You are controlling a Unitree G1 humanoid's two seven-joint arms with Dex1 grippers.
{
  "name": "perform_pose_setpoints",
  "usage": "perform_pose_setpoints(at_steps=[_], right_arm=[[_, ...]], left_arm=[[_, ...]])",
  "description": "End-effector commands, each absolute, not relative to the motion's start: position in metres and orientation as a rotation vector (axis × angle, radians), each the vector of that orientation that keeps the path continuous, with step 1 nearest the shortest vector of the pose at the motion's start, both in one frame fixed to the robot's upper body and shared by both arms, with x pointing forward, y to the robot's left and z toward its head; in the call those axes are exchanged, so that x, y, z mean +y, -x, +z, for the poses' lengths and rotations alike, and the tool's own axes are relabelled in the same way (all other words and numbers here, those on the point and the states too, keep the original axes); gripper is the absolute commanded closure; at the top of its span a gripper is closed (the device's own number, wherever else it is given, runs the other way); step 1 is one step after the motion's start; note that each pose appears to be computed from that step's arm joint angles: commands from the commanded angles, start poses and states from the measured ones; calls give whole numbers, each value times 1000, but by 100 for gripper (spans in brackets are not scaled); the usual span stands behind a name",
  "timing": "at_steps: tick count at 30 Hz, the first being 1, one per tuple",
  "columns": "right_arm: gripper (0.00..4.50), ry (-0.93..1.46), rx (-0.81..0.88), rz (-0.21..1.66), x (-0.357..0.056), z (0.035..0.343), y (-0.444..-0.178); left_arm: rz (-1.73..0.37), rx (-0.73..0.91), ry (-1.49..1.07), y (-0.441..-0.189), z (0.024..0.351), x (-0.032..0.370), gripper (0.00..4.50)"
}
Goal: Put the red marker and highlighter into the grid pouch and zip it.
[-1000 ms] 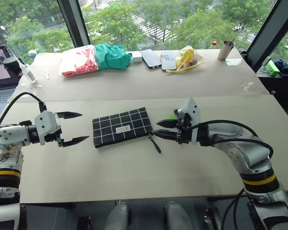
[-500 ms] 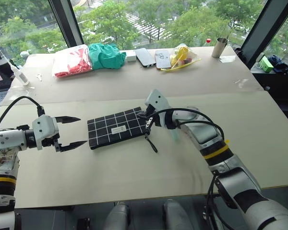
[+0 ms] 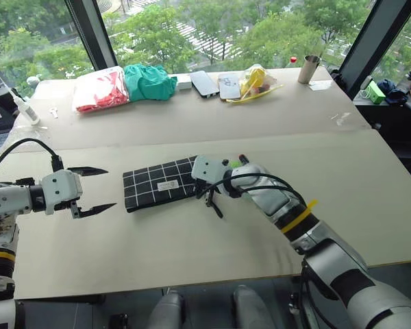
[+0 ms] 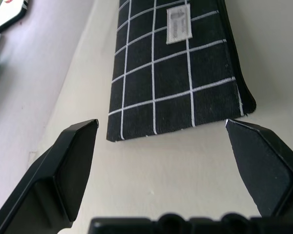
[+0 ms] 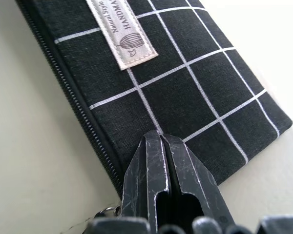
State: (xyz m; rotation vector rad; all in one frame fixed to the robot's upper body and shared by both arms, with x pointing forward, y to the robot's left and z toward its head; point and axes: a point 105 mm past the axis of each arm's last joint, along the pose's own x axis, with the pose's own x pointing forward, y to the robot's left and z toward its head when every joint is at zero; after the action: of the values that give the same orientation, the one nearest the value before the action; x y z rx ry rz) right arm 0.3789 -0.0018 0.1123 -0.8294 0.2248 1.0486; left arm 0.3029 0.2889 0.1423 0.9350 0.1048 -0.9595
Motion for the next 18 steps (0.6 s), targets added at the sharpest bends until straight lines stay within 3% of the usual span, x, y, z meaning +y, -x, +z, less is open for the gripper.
perform_pose_setpoints(at_steps=[1,5,18], right_arm=[[445,838,324,996,-16,89,-384],[445,821,313,1009,-14,92,-382],[445,783,310,999,-19,97,-379]], left_arm=[[-972,65,-1062,-306,145,286,0],[-1039,65,-1145,-301,123,278,0],[-983,-44,-1269,-330,99,253,0]])
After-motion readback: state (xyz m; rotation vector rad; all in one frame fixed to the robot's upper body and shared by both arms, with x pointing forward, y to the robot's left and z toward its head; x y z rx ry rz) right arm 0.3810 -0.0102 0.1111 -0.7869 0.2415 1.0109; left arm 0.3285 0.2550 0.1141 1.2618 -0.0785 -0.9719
